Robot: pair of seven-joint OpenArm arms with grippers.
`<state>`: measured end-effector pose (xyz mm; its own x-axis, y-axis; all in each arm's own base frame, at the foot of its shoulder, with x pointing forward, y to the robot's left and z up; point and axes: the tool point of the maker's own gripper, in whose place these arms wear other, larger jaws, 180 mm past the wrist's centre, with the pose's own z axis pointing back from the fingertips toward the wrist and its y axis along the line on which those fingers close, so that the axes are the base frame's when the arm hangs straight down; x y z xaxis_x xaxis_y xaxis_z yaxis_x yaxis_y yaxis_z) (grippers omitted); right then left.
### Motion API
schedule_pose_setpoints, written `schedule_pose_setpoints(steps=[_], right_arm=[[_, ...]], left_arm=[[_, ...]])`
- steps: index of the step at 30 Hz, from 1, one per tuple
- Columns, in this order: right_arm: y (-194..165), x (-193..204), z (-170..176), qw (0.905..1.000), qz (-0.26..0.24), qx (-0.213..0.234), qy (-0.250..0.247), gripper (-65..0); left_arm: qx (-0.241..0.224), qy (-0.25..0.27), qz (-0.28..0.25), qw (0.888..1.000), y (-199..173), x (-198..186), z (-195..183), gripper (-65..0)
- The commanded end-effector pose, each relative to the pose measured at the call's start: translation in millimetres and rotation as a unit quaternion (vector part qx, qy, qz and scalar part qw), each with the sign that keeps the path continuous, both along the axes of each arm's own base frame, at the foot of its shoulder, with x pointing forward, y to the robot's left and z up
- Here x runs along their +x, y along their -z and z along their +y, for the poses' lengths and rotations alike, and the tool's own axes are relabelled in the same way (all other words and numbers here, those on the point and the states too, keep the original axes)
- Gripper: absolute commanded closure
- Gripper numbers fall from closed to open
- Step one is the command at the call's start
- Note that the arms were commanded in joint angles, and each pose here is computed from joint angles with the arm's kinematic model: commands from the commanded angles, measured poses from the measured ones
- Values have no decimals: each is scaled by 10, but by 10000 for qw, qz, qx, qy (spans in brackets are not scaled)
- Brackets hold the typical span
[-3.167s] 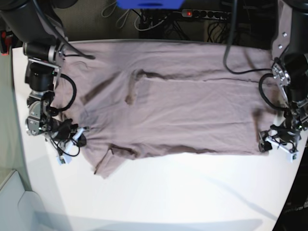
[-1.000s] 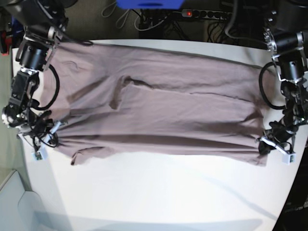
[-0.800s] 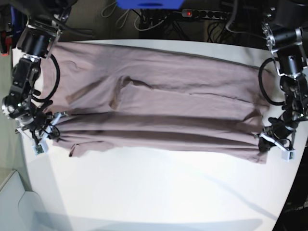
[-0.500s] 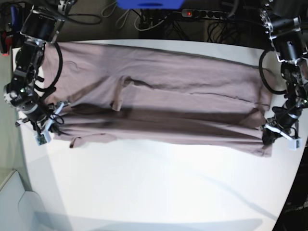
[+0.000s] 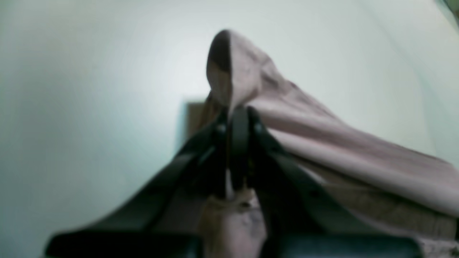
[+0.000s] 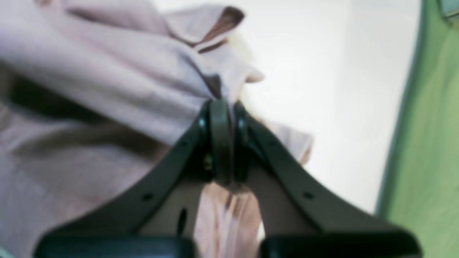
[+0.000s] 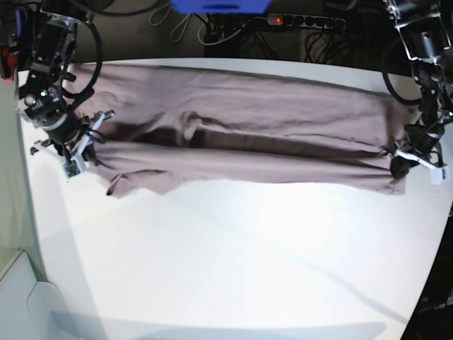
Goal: Layout the t-shirt on the table in an organized manner, then fold the t-shirt properly
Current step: 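Lift the hem-side edge with both grippers and fold it toward the collar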
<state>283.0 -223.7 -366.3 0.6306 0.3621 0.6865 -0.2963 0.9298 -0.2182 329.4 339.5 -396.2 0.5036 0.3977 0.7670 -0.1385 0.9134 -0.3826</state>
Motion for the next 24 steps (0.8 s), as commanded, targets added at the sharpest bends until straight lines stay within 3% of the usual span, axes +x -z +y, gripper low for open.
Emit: schedule_pose_setpoints(steps=[1,12,24], right_arm=[[-102,38,-48,9998,-181,-70,10,0],[89,-200,-43,9999,156,-58,4,0],[102,-213,-43,9998,178,-55,5,0]], left_arm=[[138,-160,-336,9992,-227,67,188,0],[-41,-206,482,9986,-42,-237,308,0],[710,581,638,9937,-419,-369,74,0]])
